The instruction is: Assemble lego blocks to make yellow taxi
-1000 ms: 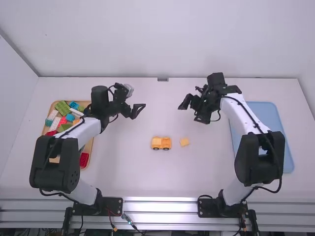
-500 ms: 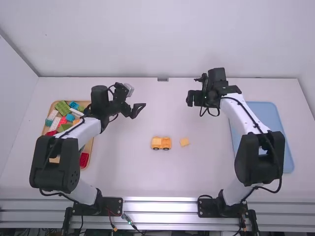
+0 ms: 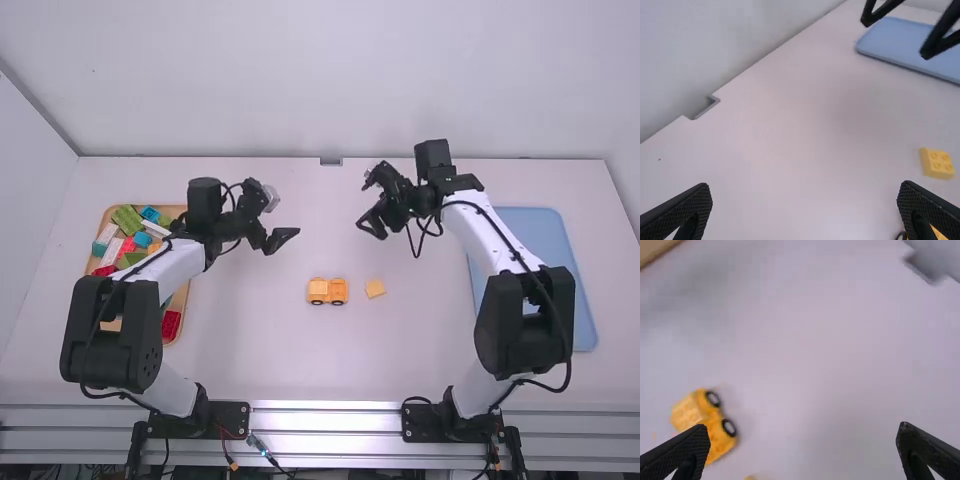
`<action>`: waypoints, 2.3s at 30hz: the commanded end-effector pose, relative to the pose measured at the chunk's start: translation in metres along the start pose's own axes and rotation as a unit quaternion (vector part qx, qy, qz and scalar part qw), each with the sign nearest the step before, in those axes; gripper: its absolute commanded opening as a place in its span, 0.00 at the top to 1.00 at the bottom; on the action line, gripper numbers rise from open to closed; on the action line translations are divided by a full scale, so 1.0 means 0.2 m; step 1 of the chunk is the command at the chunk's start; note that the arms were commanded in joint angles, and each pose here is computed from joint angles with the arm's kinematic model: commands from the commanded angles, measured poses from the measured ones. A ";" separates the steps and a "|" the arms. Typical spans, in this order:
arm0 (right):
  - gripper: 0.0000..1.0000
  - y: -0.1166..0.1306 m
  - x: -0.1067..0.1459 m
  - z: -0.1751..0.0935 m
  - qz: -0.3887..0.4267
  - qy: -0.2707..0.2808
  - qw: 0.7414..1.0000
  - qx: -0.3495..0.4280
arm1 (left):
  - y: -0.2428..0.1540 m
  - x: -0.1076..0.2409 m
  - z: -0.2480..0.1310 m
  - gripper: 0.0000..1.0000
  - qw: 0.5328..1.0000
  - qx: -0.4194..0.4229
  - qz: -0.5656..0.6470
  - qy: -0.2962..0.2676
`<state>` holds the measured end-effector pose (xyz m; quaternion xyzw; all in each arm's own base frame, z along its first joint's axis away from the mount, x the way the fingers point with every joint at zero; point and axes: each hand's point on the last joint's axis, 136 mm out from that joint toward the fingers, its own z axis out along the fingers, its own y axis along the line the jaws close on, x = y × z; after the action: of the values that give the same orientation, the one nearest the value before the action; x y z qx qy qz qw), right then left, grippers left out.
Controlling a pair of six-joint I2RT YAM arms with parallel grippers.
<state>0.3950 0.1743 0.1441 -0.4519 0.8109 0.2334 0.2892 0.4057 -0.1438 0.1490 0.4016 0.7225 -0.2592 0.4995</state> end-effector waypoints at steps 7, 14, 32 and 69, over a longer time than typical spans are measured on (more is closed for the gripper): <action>0.01 0.27 0.09 0.04 -0.239 -0.114 0.957 -0.120 | -0.14 0.00 0.02 0.01 0.994 0.086 0.063 -0.033; 0.01 0.19 0.21 0.11 -0.188 -0.159 0.965 -0.092 | -0.20 0.09 0.06 0.01 0.986 0.131 0.086 -0.047; 0.00 0.30 0.51 0.15 -0.271 -0.144 0.945 -0.115 | -0.38 0.22 0.25 0.01 0.975 0.180 0.127 -0.024; 0.24 0.31 0.88 0.39 -0.269 -0.091 0.926 -0.249 | -0.33 0.18 0.26 0.01 0.982 0.162 0.090 -0.027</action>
<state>0.2942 0.1473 -0.0170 -0.6962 0.5377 0.3695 0.2994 0.3687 -0.2086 0.0938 0.5362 0.6204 -0.3290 0.4684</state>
